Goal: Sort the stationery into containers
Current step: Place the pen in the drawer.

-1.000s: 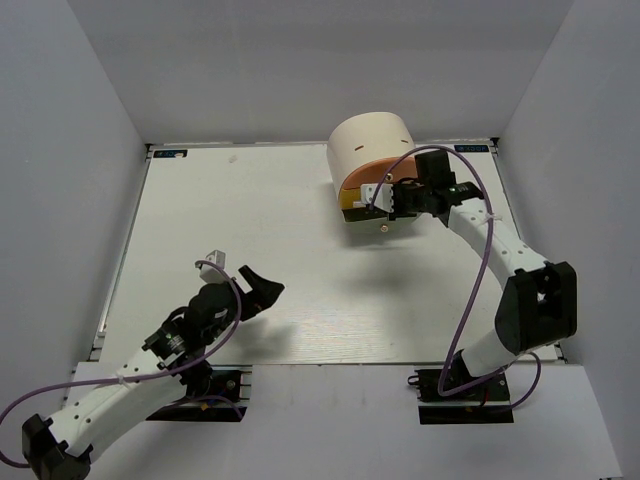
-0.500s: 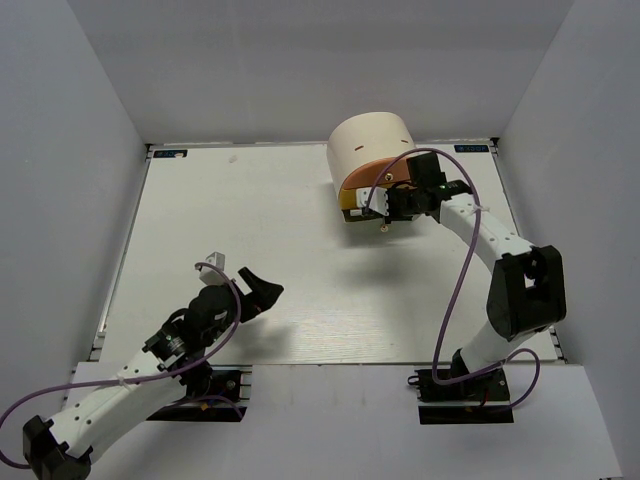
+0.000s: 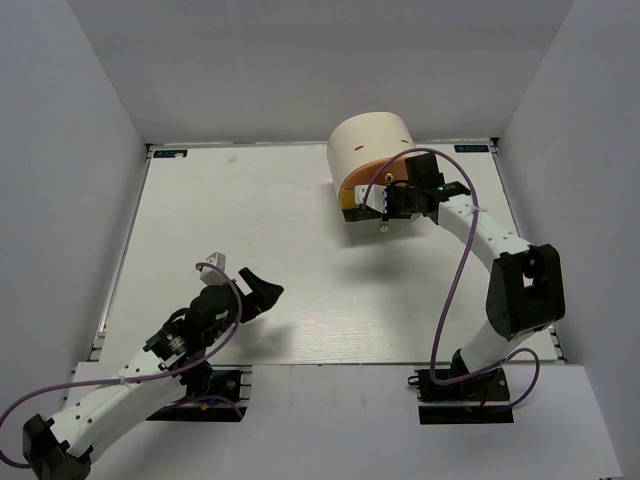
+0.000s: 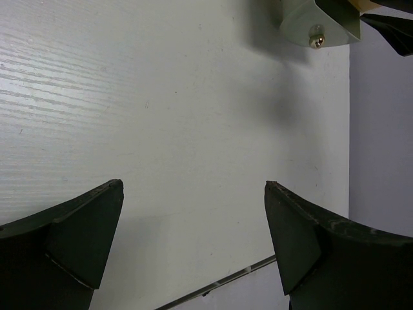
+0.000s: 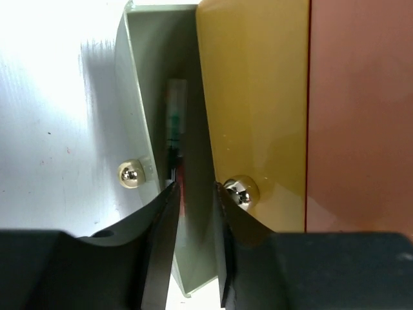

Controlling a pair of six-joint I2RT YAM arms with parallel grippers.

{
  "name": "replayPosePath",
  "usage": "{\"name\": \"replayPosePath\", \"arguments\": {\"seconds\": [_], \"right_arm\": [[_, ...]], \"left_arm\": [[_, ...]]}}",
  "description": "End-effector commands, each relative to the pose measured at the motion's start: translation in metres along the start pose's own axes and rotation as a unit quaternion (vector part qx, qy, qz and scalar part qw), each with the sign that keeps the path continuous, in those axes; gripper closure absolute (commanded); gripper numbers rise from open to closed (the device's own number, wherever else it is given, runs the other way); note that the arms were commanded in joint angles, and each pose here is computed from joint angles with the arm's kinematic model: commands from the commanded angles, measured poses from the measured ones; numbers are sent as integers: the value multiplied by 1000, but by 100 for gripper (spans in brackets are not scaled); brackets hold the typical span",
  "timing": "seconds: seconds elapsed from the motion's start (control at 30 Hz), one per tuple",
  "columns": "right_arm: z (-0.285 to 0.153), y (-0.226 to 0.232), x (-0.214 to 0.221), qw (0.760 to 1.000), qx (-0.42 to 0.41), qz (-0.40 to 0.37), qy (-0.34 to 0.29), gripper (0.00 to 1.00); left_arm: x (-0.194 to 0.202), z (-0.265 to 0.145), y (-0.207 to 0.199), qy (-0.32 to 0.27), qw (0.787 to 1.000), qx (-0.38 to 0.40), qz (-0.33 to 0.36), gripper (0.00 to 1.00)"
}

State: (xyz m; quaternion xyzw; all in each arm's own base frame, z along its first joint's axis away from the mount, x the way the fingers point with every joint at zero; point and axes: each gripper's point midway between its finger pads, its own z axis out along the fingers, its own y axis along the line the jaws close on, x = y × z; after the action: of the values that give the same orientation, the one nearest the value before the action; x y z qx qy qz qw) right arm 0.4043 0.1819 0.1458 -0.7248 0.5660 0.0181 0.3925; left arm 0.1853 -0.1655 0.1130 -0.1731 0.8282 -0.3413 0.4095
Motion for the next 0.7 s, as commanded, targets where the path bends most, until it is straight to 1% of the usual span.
{"name": "replayPosePath", "arguments": {"seconds": [0.0, 0.07, 0.13, 0.17, 0.23, 0.27, 0.3, 0.37, 0.4, 0.43, 0.47, 0.5, 0.57, 0.6, 0.67], "right_arm": [[0, -3, 1, 1000, 5, -7, 2, 66], [0, -2, -1, 1000, 3, -7, 0, 64], [-3, -1, -2, 1000, -1, -3, -4, 64], [-7, -6, -11, 1000, 3, -3, -18, 66], [-15, -1, -25, 999, -13, 13, -47, 84], [-23, -8, -30, 998, -7, 11, -54, 93], [-24, 6, -41, 996, -34, 16, -80, 100], [-31, 9, -48, 994, -45, 11, -96, 100], [-34, 27, -48, 992, -79, 13, -97, 100], [-28, 38, -51, 988, -104, 19, -113, 100], [-29, 37, -54, 987, -113, 15, -117, 100], [-31, 58, -53, 980, -157, 19, -117, 100], [-21, 65, -48, 975, -190, 31, -113, 100], [-15, 68, -43, 973, -200, 41, -109, 100], [-8, 63, -37, 976, -189, 46, -97, 100]], "left_arm": [[-3, 1, -1, -6, 1000, 1, 1, 0], [-3, 1, -1, -6, 1000, 1, 1, 0], [-3, 1, -1, -6, 1000, 1, 1, 0], [-3, 1, -1, -6, 1000, 1, 1, 0], [-3, 1, -1, -6, 1000, 1, 1, 0], [-3, 1, -1, -6, 1000, 1, 1, 0], [0, 2, 3, -4, 1000, -3, 2, 0], [-1, 2, 1, -6, 1000, 1, 1, 0], [-3, 2, -1, -9, 1000, 5, 0, 0], [-3, 2, -1, -9, 1000, 5, 0, 0], [-3, 2, -1, -9, 1000, 5, 0, 0], [-3, 2, -1, -9, 1000, 5, 0, 0], [-1, 3, 0, -6, 1000, 1, 1, 0], [-1, 3, 0, -6, 1000, 1, 1, 0], [-1, 3, 0, -6, 1000, 1, 1, 0]]}}
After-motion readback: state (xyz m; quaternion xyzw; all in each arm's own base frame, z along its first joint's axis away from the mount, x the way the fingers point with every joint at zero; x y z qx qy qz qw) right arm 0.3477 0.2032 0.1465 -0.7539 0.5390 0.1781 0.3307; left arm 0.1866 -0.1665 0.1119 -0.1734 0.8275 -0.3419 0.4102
